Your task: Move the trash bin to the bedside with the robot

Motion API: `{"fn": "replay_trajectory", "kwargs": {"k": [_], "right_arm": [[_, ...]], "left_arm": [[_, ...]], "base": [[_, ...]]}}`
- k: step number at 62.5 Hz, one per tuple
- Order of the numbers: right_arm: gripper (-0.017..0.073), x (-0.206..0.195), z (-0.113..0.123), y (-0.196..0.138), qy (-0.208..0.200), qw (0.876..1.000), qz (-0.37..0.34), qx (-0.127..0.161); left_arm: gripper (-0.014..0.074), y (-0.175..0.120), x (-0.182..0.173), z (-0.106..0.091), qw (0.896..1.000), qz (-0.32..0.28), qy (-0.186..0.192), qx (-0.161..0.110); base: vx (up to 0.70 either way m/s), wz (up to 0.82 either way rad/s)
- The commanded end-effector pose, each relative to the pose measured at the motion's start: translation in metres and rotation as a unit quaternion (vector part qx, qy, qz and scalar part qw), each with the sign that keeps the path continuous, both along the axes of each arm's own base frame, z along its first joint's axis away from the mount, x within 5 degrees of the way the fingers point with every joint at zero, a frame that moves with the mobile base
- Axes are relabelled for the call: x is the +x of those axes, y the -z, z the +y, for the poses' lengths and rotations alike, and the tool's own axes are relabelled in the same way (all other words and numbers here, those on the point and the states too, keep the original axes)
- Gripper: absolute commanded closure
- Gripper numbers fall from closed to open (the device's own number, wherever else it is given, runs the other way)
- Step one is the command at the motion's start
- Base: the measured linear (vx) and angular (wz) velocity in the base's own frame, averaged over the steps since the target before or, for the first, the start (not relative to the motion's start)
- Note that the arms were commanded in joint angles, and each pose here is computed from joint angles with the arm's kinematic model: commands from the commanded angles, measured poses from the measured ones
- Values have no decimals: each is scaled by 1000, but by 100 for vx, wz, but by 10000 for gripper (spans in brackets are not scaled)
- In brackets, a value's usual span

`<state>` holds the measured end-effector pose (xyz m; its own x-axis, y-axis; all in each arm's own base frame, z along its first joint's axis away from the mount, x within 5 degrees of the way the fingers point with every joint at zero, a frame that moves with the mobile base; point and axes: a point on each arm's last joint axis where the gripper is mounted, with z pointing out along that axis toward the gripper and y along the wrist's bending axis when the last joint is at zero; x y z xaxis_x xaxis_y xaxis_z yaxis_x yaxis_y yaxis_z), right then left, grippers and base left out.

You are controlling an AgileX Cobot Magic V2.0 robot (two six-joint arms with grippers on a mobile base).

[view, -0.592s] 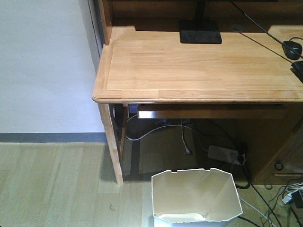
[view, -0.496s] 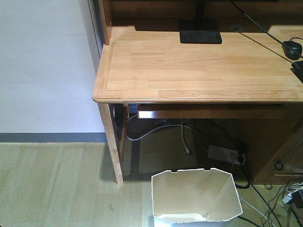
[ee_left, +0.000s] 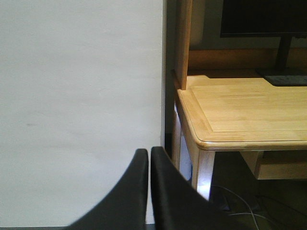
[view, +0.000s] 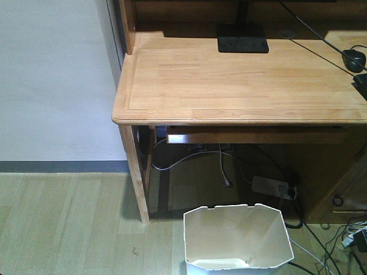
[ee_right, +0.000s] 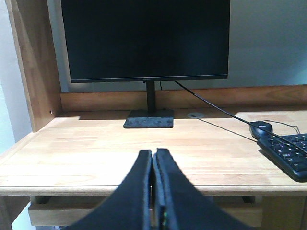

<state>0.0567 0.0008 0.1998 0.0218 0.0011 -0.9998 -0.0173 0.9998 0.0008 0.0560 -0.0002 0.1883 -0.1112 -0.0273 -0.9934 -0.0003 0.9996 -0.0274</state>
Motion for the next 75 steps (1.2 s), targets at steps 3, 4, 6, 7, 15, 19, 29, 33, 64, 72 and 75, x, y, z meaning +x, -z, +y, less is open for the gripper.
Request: {"fn": "replay_trajectory", "kwargs": {"k": [3,4,6,7,15,19,29,33,64,72,75], "right_arm": [[569,-1,1,-5,-4,999,-40,-8],[569,-1,1,-5,-4,999,-40,-8],[569,-1,1,-5,-4,999,-40,-8],[569,-1,1,-5,-4,999,-40,-8],[569,-1,1,-5,-4,999,-40,-8],[569,-1,1,-8,-5,998,-54,-14],[569,-3,2,-20,-9,995,-99,-10],[569,-4,2,-27,-8,995,-101,-10],[569,28,0,-88,2,1000,26,-6],[569,31,1,-92,0,1000,17,-7],[569,31,1,-92,0,1000,15,-5]], "left_arm": [[600,-2,0,0,999,-37,1,-8],[600,-2,0,0,999,-37,1,-8],[600,-2,0,0,999,-37,1,-8],[600,-2,0,0,999,-37,1,-8],[600,-2,0,0,999,-37,1,-8],[600,-2,0,0,999,-37,1,-8],[600,-2,0,0,999,-37,1,-8],[600,-2,0,0,999,-37,1,-8],[600,-2,0,0,999,-37,1,-8],[600,-2,0,0,999,-37,1,-8],[600,-2,0,0,999,-37,1,-8]], "base": [[0,0],[0,0],[0,0],[0,0],[0,0],[0,0],[0,0],[0,0],[0,0],[0,0],[0,0]]}}
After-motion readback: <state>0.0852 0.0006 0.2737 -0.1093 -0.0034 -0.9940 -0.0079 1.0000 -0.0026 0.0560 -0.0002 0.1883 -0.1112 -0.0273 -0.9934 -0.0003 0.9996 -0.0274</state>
